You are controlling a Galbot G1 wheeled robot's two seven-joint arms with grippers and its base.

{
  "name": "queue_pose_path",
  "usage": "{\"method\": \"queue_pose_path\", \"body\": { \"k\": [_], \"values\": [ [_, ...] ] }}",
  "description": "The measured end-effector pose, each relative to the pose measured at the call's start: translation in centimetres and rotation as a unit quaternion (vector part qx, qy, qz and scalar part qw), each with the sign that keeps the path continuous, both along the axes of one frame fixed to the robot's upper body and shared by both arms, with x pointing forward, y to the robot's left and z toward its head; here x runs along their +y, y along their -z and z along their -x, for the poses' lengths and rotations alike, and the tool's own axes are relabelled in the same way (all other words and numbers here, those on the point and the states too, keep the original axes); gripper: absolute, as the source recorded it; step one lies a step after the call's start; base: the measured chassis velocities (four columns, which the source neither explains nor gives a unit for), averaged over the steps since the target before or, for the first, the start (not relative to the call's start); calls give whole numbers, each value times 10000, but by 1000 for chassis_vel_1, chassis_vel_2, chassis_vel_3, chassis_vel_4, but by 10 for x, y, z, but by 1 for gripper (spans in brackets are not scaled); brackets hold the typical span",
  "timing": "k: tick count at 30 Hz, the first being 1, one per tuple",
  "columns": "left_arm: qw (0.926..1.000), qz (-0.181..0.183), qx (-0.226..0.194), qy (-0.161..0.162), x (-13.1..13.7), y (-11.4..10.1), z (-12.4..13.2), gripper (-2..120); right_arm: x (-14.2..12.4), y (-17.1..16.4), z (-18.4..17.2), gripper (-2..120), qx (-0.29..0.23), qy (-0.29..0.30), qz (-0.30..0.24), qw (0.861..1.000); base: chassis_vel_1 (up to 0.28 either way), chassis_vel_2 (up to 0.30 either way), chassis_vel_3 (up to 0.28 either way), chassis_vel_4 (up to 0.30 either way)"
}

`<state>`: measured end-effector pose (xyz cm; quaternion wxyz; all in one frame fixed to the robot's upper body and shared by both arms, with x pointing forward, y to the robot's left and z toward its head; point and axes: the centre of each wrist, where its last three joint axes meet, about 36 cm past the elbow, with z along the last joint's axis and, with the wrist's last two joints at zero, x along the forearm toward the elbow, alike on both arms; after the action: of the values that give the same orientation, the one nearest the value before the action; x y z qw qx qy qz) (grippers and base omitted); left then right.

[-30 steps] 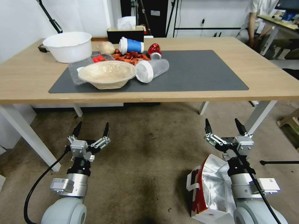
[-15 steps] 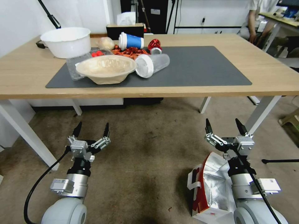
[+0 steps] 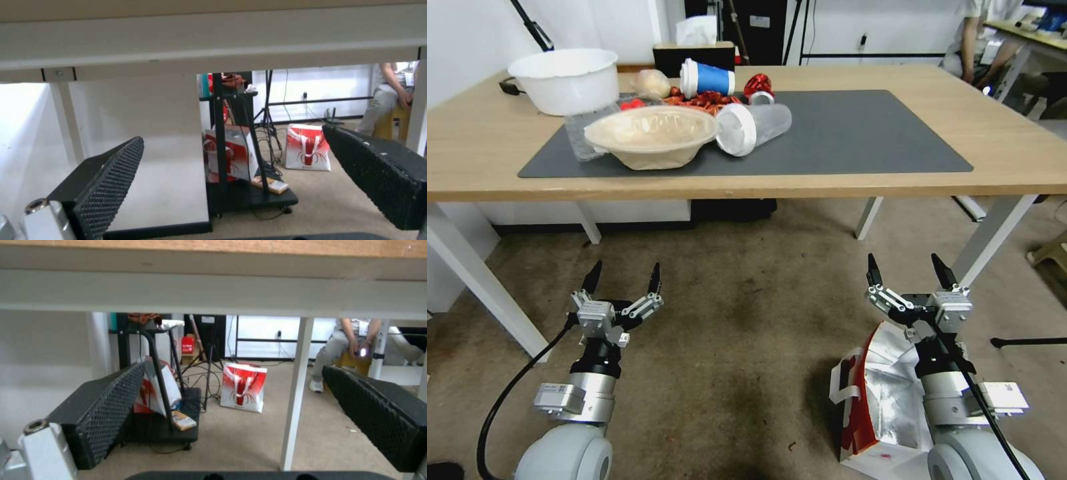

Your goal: Pick up the food delivery bag from the floor and place it on the table.

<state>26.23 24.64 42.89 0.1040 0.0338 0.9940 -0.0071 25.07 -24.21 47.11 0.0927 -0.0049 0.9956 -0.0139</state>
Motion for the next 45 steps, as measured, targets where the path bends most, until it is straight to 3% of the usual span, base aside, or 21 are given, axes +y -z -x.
{"method": "queue_pose_path", "body": {
  "k": [45],
  "values": [
    [10000, 1, 30, 17, -1, 1, 1, 100, -1, 2, 0, 100, -14, -3, -7, 10000, 0, 0, 0, 0]
  ]
}}
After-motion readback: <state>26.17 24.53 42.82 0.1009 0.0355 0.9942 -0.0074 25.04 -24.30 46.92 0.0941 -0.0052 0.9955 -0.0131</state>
